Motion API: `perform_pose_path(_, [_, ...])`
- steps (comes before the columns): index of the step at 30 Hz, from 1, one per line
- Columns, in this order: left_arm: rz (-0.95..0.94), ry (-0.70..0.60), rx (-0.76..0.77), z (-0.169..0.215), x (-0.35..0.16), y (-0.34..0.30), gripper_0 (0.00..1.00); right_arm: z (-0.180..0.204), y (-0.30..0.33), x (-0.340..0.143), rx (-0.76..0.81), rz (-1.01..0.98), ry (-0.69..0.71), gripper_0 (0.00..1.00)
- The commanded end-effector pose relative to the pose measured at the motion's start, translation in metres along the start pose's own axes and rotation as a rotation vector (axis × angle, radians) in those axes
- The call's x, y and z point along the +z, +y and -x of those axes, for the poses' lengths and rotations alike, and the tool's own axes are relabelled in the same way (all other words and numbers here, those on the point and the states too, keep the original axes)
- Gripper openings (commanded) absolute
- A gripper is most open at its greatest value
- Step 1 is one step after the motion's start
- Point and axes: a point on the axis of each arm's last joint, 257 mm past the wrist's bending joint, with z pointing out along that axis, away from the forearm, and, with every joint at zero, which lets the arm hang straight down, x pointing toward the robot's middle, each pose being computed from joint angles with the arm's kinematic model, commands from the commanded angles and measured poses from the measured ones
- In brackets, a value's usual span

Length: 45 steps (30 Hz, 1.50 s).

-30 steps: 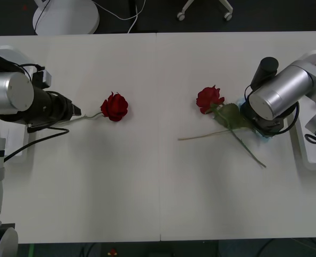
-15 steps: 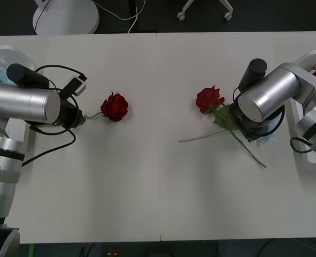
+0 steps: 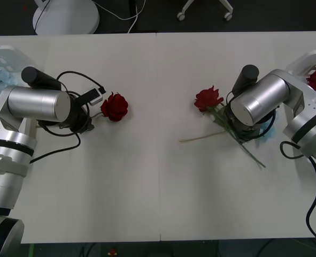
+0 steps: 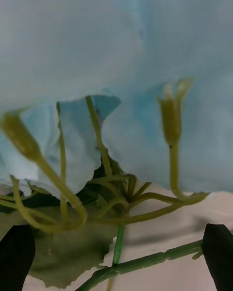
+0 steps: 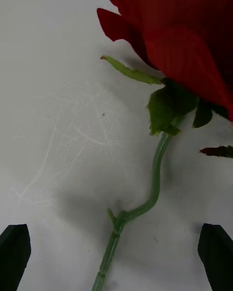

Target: Put the red flowers into the right box and the blue flowers into the left box

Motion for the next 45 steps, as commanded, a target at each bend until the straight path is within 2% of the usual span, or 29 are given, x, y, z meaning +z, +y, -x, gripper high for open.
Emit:
perform_pose_path(1, [0.024,-0.059,-0.022,0.035,-0.012,0.015,1.00,-0.007,0.032,-0.008,0.014,0.067,-0.002,1.00])
perform_pose_path(10, [-0.039,-0.094,-0.061,0.052,-0.006,-0.005,1.00,0.010,0.032,-0.024,-0.022,0.042,-0.042,1.00])
perform_pose_path(16, [-0.100,-0.102,-0.112,0.056,0.003,-0.008,0.93,0.011,0.029,-0.034,-0.042,0.029,-0.017,1.00])
perform_pose_path(17, [-0.100,-0.110,-0.118,0.058,0.003,-0.007,0.86,0.011,0.026,-0.032,-0.045,0.022,-0.017,1.00])
perform_pose_path(18, [-0.101,-0.111,-0.117,0.058,0.004,-0.008,0.73,0.009,0.025,-0.031,-0.048,0.021,-0.016,1.00])
perform_pose_path(22, [-0.113,-0.122,-0.125,0.061,0.005,-0.010,0.05,0.008,0.021,-0.026,-0.054,0.012,-0.013,1.00])
perform_pose_path(23, [-0.116,-0.123,-0.127,0.061,0.006,-0.011,0.00,0.008,0.021,-0.025,-0.054,0.011,-0.013,1.00])
perform_pose_path(27, [-0.125,-0.126,-0.130,0.061,0.007,-0.013,0.00,0.006,0.022,-0.022,-0.057,0.010,-0.018,0.93])
perform_pose_path(34, [-0.142,-0.153,-0.167,0.065,0.004,-0.012,0.00,0.005,0.022,-0.011,-0.050,0.014,-0.016,0.93])
perform_pose_path(40, [-0.120,-0.237,-0.215,0.083,-0.021,0.015,0.00,0.004,0.022,-0.009,-0.053,0.016,-0.014,0.93])
perform_pose_path(43, [-0.110,-0.282,-0.240,0.092,-0.042,0.031,0.00,0.002,0.022,-0.004,-0.043,0.018,-0.001,0.89])
perform_pose_path(45, [-0.114,-0.316,-0.263,0.097,-0.057,0.041,0.00,0.004,0.023,-0.001,-0.038,0.025,-0.003,0.80])
